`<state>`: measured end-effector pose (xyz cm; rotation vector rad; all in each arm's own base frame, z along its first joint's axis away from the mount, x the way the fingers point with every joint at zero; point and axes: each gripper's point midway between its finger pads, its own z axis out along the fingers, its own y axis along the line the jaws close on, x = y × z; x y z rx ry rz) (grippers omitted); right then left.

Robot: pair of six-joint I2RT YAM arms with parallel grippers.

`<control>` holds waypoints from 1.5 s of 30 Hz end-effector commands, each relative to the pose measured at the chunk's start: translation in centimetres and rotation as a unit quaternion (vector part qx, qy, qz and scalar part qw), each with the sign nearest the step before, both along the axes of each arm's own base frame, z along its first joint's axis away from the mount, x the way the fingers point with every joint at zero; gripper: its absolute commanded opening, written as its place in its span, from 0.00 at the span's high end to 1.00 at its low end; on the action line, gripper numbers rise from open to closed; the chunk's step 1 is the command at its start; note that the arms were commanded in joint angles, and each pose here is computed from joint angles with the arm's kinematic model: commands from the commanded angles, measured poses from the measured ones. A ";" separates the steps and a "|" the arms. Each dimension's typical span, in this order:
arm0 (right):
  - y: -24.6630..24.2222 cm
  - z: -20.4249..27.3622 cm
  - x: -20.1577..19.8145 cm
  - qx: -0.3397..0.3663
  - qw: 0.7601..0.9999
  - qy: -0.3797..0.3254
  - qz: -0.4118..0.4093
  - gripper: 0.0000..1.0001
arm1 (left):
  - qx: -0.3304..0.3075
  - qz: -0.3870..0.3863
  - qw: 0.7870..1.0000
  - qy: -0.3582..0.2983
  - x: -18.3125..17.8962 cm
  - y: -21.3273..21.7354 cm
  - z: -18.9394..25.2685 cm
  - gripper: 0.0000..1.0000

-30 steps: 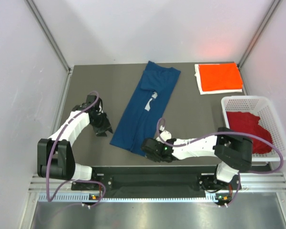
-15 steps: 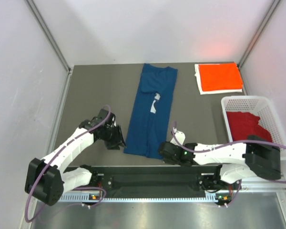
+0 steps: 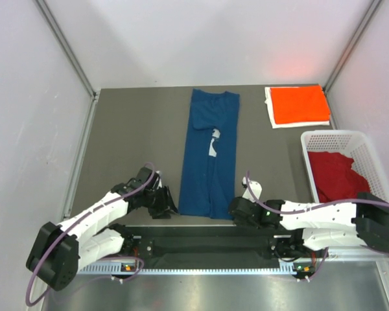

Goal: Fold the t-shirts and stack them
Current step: Fold the tshirt

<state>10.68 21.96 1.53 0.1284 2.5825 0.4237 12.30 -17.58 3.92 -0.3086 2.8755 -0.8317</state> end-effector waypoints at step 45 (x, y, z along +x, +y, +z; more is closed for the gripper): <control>-2.5 1.6 -0.7 -0.043 0.999 -0.008 0.000 1.00 | -0.054 0.041 0.998 0.011 0.1 -2.6 -0.6 1.00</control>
